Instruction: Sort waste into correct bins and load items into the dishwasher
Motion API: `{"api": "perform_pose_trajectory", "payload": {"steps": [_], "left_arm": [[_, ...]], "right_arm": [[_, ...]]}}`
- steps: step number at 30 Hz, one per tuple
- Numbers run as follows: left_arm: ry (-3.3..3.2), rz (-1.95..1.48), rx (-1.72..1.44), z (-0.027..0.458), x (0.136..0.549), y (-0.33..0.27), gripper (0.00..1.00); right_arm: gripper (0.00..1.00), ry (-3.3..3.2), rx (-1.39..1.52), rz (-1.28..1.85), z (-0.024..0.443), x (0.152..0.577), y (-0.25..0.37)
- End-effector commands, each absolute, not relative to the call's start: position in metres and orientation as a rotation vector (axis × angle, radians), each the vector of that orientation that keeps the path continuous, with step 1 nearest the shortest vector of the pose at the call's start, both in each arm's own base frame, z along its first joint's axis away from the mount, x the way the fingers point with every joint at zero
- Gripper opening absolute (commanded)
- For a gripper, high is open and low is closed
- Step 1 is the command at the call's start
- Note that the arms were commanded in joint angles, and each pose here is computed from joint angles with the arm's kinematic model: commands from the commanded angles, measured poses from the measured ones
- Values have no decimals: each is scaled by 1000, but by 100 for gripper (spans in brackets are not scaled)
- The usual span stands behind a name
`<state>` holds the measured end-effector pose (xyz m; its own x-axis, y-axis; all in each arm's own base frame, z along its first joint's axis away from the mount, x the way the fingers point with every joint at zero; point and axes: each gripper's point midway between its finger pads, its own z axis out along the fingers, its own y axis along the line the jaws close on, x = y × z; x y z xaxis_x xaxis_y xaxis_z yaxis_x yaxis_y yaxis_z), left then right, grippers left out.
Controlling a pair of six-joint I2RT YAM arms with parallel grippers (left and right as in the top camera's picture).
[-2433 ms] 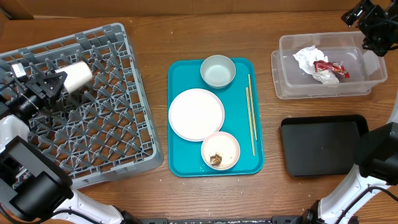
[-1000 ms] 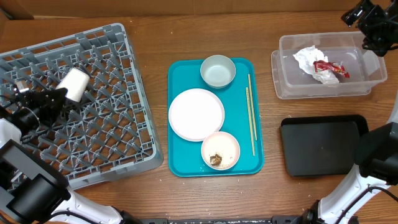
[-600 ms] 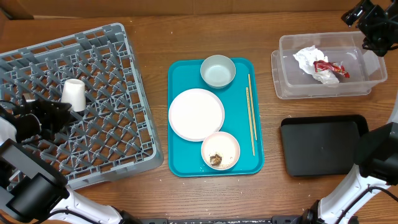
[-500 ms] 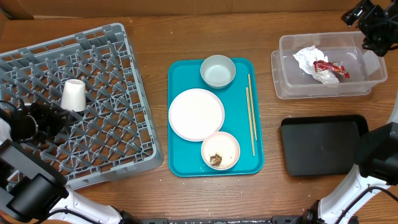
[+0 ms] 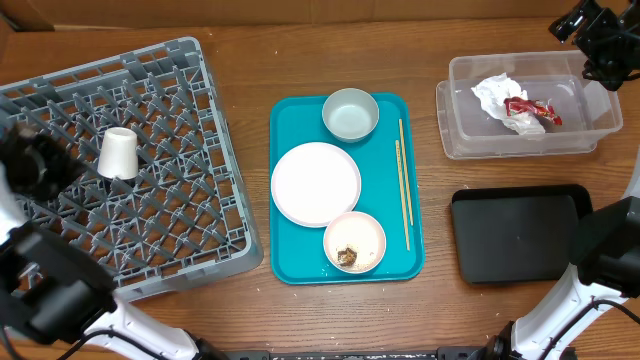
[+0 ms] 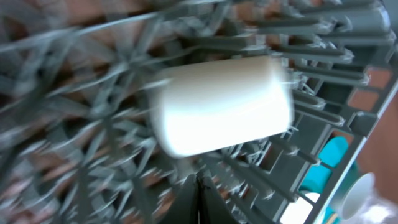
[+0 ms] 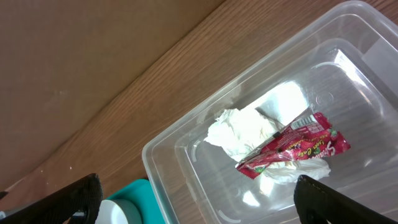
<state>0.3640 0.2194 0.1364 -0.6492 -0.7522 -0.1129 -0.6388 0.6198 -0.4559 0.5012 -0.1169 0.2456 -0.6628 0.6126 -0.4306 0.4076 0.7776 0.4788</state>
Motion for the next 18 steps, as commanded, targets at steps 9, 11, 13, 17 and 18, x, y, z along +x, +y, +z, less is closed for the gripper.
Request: {"api": "perform_pose_trajectory", "payload": {"steps": [9, 11, 13, 17, 18], "left_arm": [[2577, -238, -873, 147, 438, 164, 4], [2537, -153, -901, 147, 445, 172, 4], [2512, -90, -936, 142, 447, 179, 4], [2520, -41, -991, 131, 440, 183, 4], [2523, -36, -998, 129, 438, 184, 4]], "right_arm": [[100, 2331, 728, 451, 272, 496, -114], [100, 2331, 729, 451, 272, 496, -114], [100, 2331, 728, 451, 272, 496, -114], [100, 2331, 729, 451, 272, 496, -114], [100, 2331, 728, 451, 272, 496, -114]]}}
